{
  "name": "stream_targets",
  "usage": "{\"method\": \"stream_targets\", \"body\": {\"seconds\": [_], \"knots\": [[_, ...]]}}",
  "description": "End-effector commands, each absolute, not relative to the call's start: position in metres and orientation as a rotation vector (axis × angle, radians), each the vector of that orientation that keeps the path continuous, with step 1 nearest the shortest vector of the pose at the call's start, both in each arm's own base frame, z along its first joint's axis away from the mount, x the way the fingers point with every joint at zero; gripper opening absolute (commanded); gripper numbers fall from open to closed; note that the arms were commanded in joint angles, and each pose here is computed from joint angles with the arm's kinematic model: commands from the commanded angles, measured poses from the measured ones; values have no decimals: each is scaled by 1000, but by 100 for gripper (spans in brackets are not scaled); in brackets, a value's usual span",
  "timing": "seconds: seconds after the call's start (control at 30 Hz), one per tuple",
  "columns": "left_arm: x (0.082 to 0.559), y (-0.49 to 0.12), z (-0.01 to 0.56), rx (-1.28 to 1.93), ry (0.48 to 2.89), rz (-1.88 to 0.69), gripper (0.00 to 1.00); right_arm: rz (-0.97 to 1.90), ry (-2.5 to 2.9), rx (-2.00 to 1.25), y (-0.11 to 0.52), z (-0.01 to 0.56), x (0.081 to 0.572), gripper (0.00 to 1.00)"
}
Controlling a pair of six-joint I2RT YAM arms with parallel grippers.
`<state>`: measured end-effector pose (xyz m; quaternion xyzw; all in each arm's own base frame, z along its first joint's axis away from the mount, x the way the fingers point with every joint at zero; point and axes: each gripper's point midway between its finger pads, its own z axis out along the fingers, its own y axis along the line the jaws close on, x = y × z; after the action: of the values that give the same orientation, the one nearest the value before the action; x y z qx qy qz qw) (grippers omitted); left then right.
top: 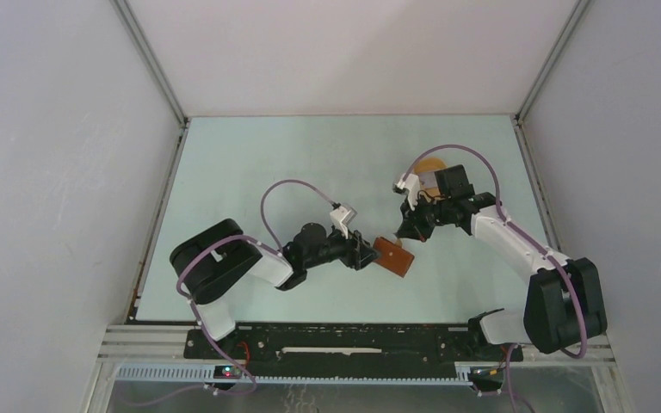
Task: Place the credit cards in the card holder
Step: Open the card holder at the center of the board.
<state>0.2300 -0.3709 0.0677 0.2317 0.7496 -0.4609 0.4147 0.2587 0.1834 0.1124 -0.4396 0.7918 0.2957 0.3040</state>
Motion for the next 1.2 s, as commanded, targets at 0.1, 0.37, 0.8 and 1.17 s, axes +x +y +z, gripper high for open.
{"method": "stream_targets", "body": {"seconds": [0.1, 0.37, 0.8, 1.17], "knots": [[239, -349, 113, 447, 1680, -1212, 66, 874, 1966, -1136, 197, 153, 260, 0], [241, -340, 122, 400, 1627, -1249, 70, 903, 1923, -1131, 198, 165, 255, 0], [238, -349, 121, 437, 1634, -1294, 64, 422, 2173, -905, 146, 122, 317, 0], [238, -351, 119, 445, 1641, -1299, 63, 148, 2535, -911, 102, 50, 326, 9]]}}
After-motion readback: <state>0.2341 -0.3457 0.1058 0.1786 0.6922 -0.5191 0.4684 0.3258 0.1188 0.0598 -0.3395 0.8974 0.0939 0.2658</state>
